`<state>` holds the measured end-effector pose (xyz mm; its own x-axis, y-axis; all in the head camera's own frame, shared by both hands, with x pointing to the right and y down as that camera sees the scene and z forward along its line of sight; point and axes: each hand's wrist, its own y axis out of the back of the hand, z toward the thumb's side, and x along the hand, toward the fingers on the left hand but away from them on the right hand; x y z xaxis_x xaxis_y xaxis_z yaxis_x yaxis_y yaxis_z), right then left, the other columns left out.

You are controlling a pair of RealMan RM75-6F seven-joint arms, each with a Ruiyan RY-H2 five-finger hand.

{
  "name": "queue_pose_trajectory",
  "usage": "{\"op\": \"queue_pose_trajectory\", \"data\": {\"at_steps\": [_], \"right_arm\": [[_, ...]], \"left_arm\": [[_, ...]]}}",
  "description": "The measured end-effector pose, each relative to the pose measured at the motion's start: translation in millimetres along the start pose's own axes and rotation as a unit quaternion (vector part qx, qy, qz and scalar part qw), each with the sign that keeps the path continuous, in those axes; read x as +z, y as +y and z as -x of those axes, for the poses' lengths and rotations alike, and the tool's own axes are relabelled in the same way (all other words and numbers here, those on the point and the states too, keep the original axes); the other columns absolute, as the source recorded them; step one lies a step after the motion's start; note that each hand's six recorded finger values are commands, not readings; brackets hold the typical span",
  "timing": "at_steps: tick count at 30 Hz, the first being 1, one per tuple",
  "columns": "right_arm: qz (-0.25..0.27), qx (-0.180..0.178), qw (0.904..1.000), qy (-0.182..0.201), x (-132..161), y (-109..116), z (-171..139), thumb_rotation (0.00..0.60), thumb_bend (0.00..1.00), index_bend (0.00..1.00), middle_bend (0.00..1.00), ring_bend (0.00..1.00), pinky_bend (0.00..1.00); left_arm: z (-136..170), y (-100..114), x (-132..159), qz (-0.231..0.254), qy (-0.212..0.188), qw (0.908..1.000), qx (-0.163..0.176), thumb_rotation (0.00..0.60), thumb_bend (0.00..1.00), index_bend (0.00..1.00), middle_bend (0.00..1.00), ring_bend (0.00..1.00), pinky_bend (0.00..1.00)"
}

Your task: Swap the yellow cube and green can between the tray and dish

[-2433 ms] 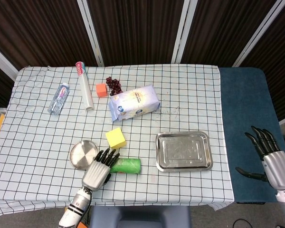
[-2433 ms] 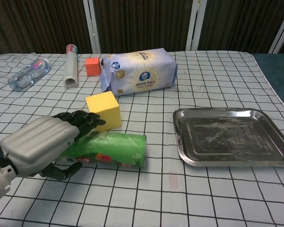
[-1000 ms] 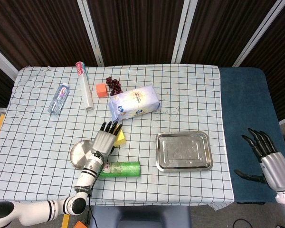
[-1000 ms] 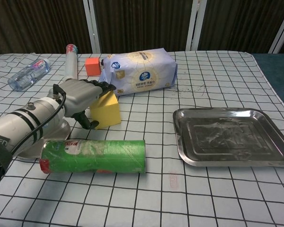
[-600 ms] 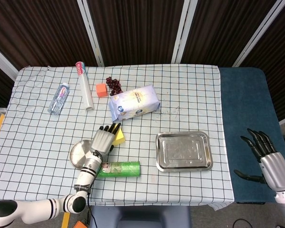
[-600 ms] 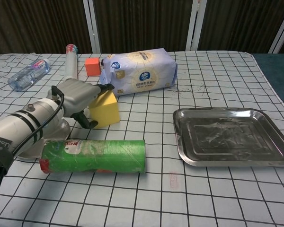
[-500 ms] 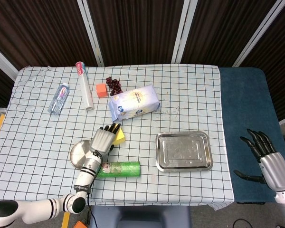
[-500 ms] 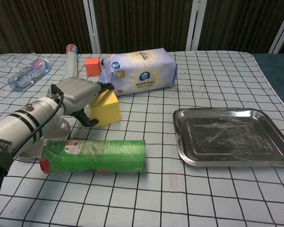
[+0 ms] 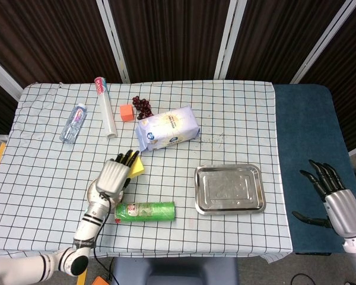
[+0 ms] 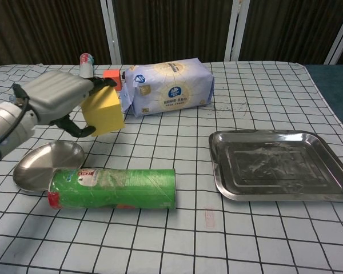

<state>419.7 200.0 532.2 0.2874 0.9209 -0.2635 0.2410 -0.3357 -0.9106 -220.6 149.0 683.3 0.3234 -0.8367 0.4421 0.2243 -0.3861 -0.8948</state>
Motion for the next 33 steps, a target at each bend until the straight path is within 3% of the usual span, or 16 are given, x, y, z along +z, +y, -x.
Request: {"op": "queue_pose_trajectory", "data": {"at_steps": [7, 16, 19, 22, 30, 33], "right_arm": [[-0.004, 0.004, 1.0, 0.0, 1, -3, 1, 0.6, 0.08, 0.25, 0.02, 0.0, 0.03], [-0.005, 0.009, 1.0, -0.001, 0, -6, 3, 0.6, 0.08, 0.25, 0.02, 0.0, 0.03], [-0.004, 0.005, 1.0, -0.003, 0, -5, 3, 0.6, 0.08, 0.25, 0.02, 0.0, 0.03], [-0.003, 0.003, 1.0, -0.002, 0, -4, 3, 0.6, 0.08, 0.25, 0.03, 0.0, 0.03], [-0.004, 0.006, 1.0, -0.001, 0, -6, 3, 0.6, 0.08, 0.25, 0.03, 0.0, 0.03], [-0.004, 0.008, 1.0, -0.001, 0, -6, 3, 0.6, 0.08, 0.25, 0.03, 0.0, 0.03]], "left_arm": [[56, -5, -39, -0.018, 0.022, 0.9994, -0.021, 0.6, 0.45, 0.38, 0.54, 0.56, 0.66], [76, -28, -39, 0.005, 0.027, 0.9985, -0.048, 0.6, 0.45, 0.36, 0.49, 0.52, 0.64], [78, -31, -39, -0.001, 0.027, 0.9982, -0.054, 0.6, 0.45, 0.31, 0.43, 0.45, 0.59], [83, -33, -40, -0.005, 0.026, 0.998, -0.057, 0.6, 0.45, 0.26, 0.37, 0.38, 0.48], [92, -34, -43, 0.004, 0.032, 0.9964, -0.078, 0.6, 0.41, 0.03, 0.07, 0.07, 0.27], [96, -31, -44, 0.008, 0.032, 0.9958, -0.085, 0.6, 0.4, 0.0, 0.02, 0.01, 0.17]]}}
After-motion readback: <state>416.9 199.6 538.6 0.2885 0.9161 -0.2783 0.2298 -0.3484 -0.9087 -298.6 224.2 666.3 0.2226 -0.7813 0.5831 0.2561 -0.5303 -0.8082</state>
